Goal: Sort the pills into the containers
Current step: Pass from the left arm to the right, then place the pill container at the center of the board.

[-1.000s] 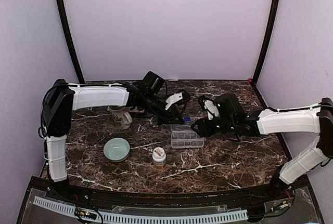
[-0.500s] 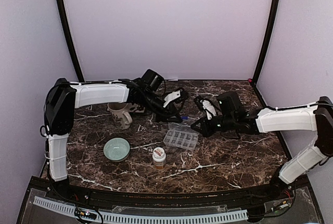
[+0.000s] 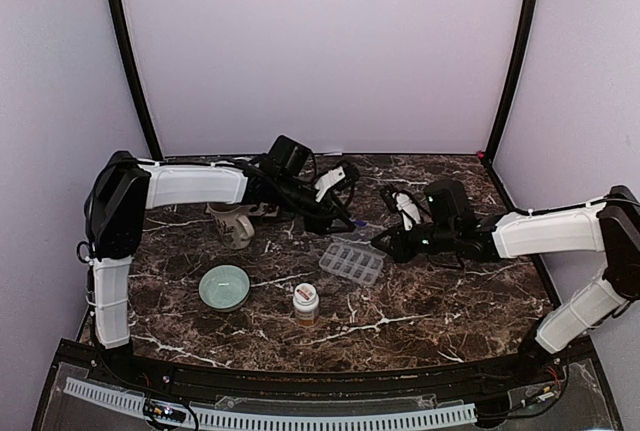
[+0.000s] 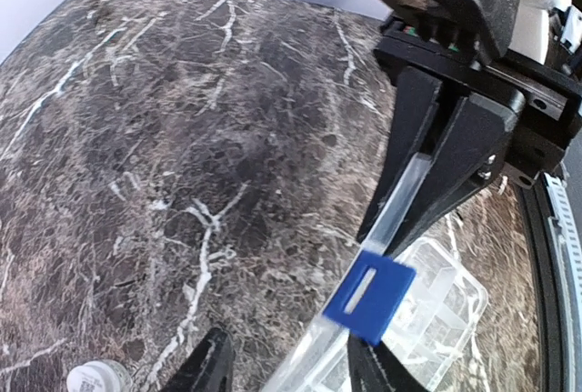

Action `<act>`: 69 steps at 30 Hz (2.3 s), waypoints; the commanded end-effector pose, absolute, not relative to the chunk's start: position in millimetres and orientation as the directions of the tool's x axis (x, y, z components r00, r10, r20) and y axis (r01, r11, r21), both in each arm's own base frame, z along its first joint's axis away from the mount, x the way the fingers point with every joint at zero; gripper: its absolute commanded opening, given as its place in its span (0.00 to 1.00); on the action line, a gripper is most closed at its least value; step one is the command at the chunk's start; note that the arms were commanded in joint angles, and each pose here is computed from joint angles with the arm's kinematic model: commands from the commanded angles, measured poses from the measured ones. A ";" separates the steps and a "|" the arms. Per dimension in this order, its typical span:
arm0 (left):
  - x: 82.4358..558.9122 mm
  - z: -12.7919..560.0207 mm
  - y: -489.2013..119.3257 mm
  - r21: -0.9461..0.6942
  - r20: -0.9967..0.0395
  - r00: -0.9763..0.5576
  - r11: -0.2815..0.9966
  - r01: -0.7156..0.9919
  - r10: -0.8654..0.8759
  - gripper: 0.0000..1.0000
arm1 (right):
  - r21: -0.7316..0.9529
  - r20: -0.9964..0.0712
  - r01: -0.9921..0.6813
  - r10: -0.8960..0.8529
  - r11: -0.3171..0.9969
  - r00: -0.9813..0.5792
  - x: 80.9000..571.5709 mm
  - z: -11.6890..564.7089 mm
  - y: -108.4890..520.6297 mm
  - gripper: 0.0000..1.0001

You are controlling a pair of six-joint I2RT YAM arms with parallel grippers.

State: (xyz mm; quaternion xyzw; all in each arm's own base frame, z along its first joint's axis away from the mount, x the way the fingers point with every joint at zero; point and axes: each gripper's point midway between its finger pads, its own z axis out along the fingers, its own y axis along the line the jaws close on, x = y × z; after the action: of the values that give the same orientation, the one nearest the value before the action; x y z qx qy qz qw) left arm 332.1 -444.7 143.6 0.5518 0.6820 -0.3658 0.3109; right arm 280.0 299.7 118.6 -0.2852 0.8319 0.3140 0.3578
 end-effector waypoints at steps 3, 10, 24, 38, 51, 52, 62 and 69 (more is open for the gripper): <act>368.1 184.9 -423.2 -0.172 -0.898 -0.285 0.330 0.928 0.336 0.50 | 0.297 -0.788 -0.665 -0.217 0.686 -0.576 295.9 113.5 279.9 0.00; 387.0 203.2 -396.8 -0.201 -0.927 -0.325 0.483 0.852 0.186 0.54 | 0.255 -0.779 -0.644 -0.241 0.721 -0.578 314.0 103.0 264.8 0.00; 357.0 241.0 -362.9 -0.356 -0.927 -0.369 0.470 0.807 -0.068 0.99 | 0.243 -0.754 -0.570 -0.217 0.785 -0.620 352.5 69.4 239.4 0.00; 302.5 305.0 -316.9 -0.585 -0.761 -0.540 0.022 0.810 -0.361 0.99 | 0.242 -0.788 -0.541 -0.162 0.805 -0.594 352.2 76.2 229.5 0.26; 290.6 265.7 -272.2 -0.385 -0.923 -0.316 0.576 0.721 -0.221 0.98 | 0.192 -0.856 -0.525 -0.120 0.829 -0.503 322.1 134.5 232.4 0.47; 285.1 263.8 -273.9 -0.360 -0.932 -0.302 0.592 0.721 -0.200 0.97 | 0.176 -0.862 -0.523 -0.125 0.834 -0.490 318.2 141.9 235.2 0.48; 260.6 224.1 -296.5 -0.151 -0.962 -0.265 0.687 0.711 0.063 0.92 | 0.088 -0.830 -0.426 -0.170 0.900 -0.531 315.6 136.9 232.9 0.51; 279.8 204.5 -328.9 0.019 -0.940 -0.224 0.693 0.721 0.258 0.89 | 0.075 -0.784 -0.448 -0.224 0.891 -0.578 319.7 105.9 244.8 0.49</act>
State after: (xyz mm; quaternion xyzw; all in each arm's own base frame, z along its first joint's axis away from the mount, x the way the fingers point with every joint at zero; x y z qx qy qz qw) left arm 261.7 -318.7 205.9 0.2876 0.7491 -0.2883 0.5225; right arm 312.8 237.1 109.2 -0.1911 0.8756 0.1403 0.4208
